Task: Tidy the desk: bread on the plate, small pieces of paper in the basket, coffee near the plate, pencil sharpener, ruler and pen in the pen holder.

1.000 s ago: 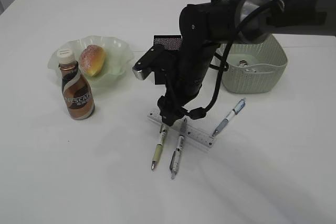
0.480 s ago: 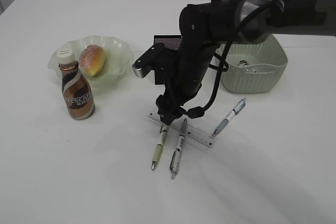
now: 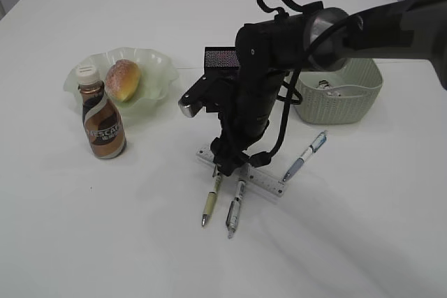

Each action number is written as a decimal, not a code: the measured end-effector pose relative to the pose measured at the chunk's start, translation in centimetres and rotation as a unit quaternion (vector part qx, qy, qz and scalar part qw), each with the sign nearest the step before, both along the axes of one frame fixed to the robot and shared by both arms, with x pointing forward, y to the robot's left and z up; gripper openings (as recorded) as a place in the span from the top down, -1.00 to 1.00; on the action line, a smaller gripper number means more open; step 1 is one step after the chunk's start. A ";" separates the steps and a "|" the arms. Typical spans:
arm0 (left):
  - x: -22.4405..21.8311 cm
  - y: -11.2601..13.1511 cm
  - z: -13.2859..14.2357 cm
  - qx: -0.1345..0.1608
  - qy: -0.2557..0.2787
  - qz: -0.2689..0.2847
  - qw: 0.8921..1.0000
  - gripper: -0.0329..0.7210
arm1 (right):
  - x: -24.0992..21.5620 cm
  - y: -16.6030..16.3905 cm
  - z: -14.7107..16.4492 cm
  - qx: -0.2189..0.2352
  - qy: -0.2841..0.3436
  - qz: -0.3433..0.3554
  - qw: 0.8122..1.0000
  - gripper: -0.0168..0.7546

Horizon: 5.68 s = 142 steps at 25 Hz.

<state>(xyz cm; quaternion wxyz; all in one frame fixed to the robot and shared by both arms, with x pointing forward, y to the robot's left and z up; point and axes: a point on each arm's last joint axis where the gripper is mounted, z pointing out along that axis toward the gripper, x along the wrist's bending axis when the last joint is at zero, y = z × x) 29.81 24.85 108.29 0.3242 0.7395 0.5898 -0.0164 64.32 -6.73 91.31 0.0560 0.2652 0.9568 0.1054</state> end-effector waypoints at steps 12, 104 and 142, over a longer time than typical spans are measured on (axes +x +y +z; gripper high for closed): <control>0.0 0.0 0.0 -0.001 0.000 0.000 1.000 0.26 | 0.1 0.0 -1.0 -0.006 0.007 0.001 1.000 -0.45; 0.0 -0.1 0.1 -0.008 0.002 -0.002 1.000 0.26 | -0.3 -1.8 14.3 0.320 -0.362 -0.174 0.858 0.19; 0.6 0.2 0.2 0.004 -0.035 0.017 0.999 0.26 | 6.8 -3.6 4.8 0.429 -0.531 -0.204 0.701 0.19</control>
